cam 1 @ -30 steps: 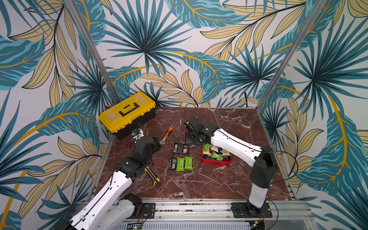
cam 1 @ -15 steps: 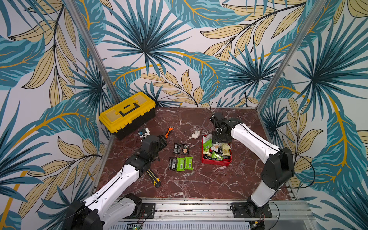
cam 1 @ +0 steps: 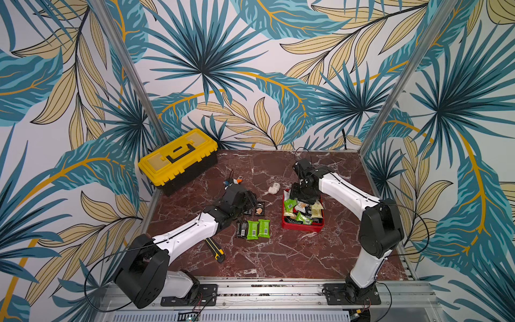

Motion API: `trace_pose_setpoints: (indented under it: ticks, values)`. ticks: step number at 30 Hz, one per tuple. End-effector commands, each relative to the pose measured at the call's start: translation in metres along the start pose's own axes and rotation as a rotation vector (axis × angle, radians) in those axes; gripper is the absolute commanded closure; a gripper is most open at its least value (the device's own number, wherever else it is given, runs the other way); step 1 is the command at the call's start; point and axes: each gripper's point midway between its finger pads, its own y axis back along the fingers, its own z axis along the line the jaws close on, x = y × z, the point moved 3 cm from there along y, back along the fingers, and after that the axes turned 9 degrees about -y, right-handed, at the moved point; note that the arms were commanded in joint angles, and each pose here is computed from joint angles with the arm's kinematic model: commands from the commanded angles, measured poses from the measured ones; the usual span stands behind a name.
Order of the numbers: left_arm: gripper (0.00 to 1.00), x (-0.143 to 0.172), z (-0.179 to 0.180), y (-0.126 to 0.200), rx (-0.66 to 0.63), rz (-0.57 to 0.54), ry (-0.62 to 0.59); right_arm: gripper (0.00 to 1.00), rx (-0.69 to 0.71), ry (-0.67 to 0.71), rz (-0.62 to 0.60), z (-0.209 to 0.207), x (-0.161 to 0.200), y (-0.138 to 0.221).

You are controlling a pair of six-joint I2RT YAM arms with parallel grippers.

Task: Take the cookies out of the storage box
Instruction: Pick up the cookie from the storage box.

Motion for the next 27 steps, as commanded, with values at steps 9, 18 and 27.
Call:
trace_pose_setpoints:
  ticks: [9, 18, 27]
  values:
    - [0.32, -0.023, -0.020, 0.007, 0.028, -0.059, -0.015, 0.33, -0.200, -0.356, -0.015, 0.016, 0.003, -0.015]
    - [0.32, -0.028, -0.021, 0.016, 0.021, -0.078, -0.037, 0.35, -0.215, -0.448, -0.006, 0.013, 0.004, -0.035]
    - [0.32, -0.030, -0.018, 0.025, 0.008, -0.085, -0.056, 0.38, -0.177, -0.494, -0.011, 0.003, 0.006, -0.048]
